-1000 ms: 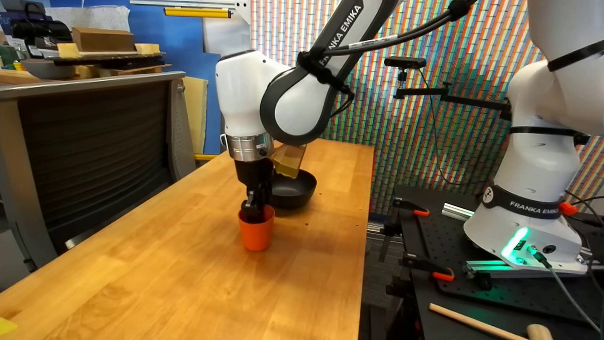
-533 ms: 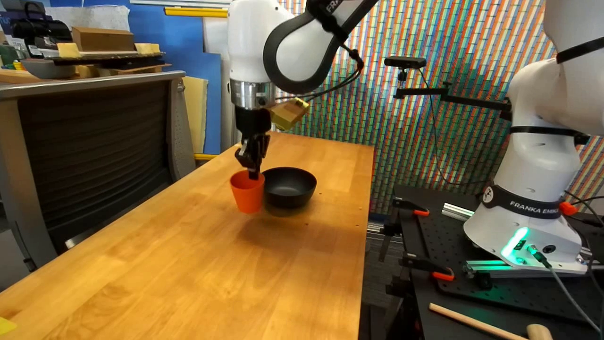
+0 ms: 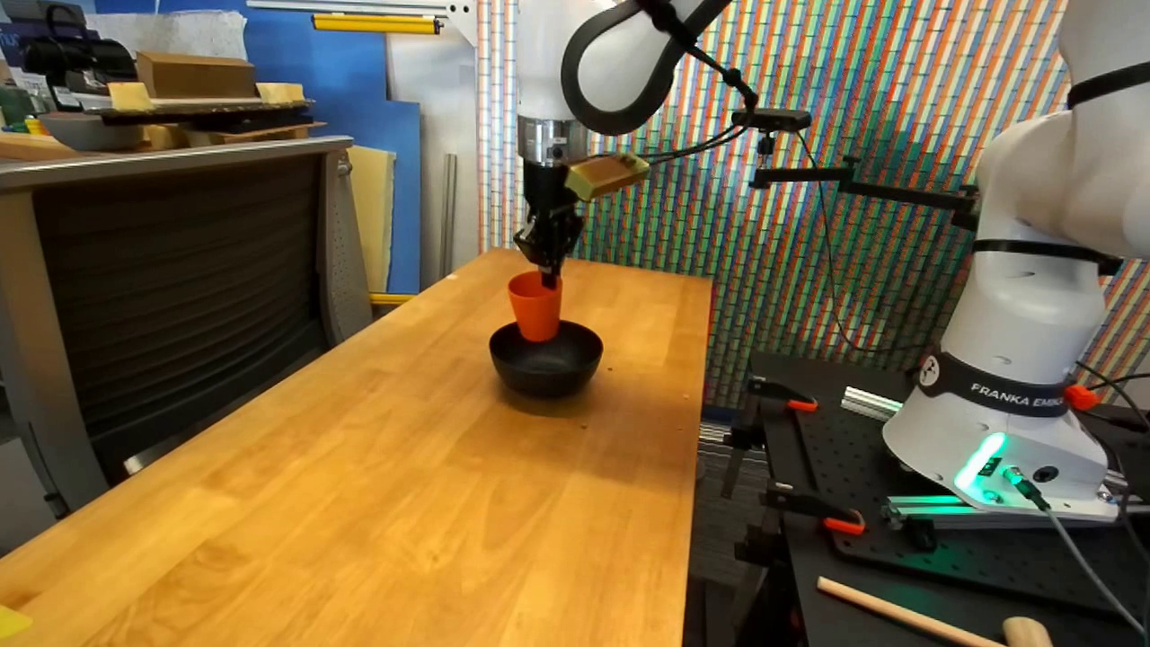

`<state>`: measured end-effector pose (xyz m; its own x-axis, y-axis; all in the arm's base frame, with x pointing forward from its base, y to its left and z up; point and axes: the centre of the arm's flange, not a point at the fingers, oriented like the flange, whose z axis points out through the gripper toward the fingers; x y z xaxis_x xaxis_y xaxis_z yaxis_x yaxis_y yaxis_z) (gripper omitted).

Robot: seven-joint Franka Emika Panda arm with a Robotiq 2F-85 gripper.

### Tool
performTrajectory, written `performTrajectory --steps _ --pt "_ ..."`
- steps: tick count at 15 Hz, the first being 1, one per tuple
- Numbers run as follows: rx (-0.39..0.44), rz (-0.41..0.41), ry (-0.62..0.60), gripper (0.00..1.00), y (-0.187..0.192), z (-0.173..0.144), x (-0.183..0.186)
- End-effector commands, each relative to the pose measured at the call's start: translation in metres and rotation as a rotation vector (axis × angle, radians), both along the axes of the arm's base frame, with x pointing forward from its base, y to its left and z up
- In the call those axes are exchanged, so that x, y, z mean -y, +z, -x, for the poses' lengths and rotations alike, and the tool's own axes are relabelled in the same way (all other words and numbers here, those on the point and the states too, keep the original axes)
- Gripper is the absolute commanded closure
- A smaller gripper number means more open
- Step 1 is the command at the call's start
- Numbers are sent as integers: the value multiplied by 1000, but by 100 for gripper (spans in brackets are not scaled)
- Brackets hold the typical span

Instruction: Put the cup into the bowl.

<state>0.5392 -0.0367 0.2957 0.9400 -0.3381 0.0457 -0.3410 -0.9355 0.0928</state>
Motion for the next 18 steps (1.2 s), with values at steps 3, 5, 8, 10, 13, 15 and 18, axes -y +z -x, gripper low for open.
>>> performTrajectory --steps 3,5,8,10,13,15,18 --pt "-129 -126 -46 99 -61 26 -11" --pt "-126 -140 -31 70 -68 26 -21" --pt "-65 -87 39 59 -42 27 -23" --pt "-3 -4 91 45 -1 28 -11" --pt "80 101 167 20 65 36 10" --pt "91 100 237 7 106 46 12" --pt "66 72 265 8 100 36 9"
